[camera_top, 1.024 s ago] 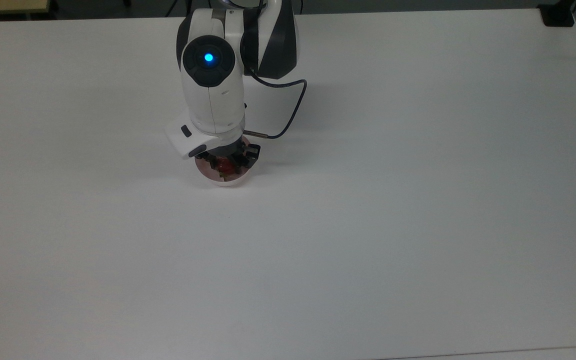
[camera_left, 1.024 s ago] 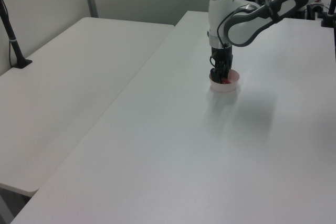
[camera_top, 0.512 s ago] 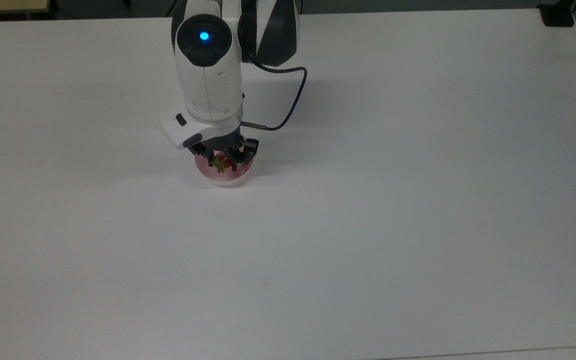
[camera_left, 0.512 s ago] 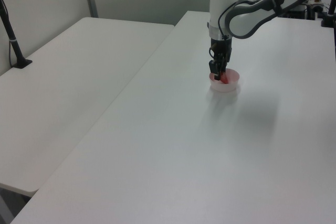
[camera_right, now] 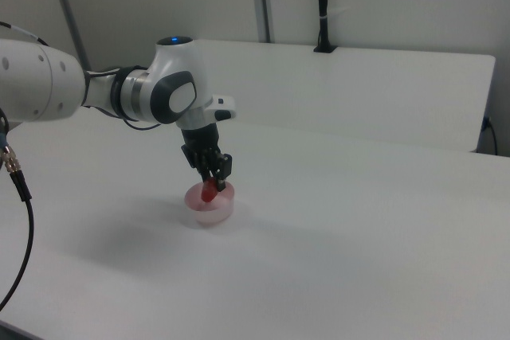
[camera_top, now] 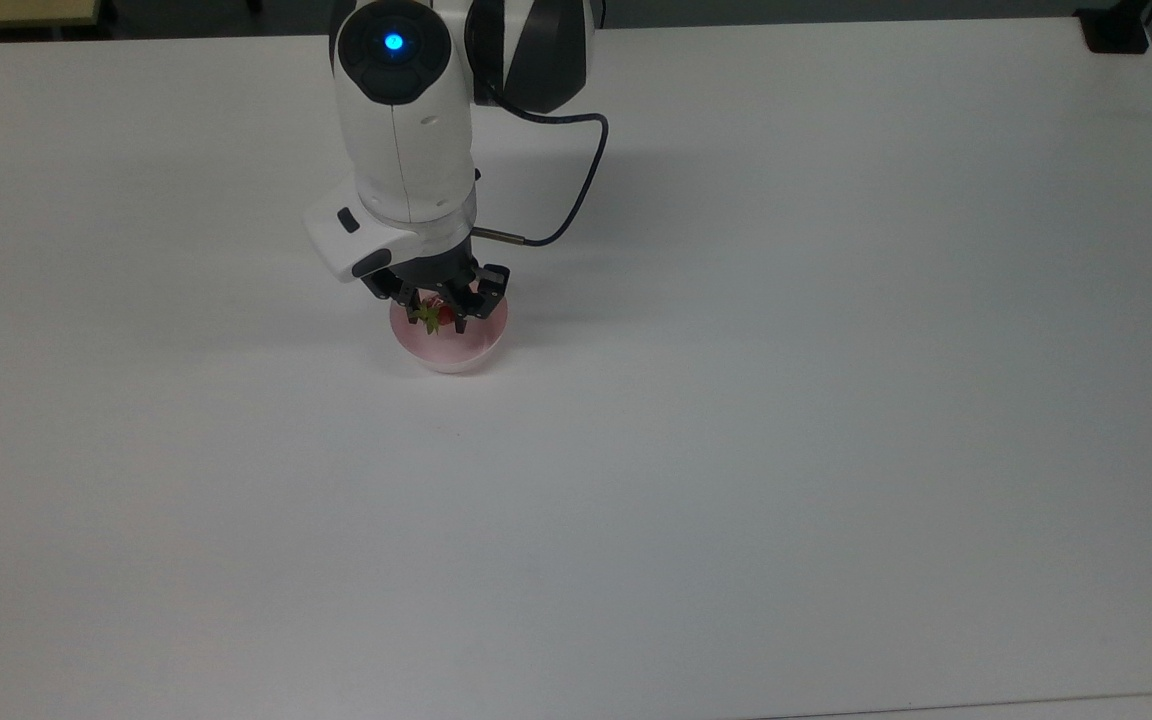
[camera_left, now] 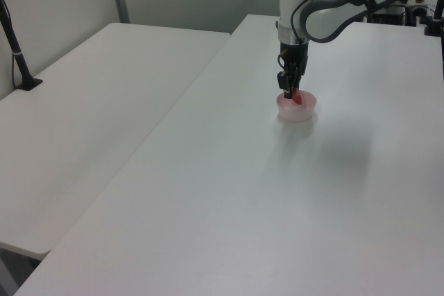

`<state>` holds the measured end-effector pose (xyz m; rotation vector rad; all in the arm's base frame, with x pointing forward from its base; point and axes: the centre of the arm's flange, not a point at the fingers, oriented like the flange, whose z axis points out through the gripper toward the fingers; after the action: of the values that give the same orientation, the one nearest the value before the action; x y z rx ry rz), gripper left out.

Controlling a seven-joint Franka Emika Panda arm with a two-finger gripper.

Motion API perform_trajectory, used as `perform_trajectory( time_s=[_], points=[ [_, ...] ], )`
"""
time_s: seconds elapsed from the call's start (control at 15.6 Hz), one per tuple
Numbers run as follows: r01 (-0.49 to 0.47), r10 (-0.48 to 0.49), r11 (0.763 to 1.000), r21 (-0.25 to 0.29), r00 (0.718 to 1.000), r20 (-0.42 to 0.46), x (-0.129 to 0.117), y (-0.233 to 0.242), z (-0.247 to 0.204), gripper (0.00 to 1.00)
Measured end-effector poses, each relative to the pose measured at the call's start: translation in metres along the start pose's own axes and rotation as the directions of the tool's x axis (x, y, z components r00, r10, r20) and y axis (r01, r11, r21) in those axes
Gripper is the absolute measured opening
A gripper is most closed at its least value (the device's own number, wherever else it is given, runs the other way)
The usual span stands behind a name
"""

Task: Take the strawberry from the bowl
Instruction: 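Lift the strawberry out of the bowl and carry it beside the bowl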

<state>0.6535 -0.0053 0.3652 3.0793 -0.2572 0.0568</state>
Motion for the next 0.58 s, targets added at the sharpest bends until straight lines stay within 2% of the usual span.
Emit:
perform_trajectory(
  time_s=[0.58],
  points=[
    [0.024,-0.024,1.000,-0.005,0.999,0.031,-0.005,0.013,-0.012,0.46]
  ],
)
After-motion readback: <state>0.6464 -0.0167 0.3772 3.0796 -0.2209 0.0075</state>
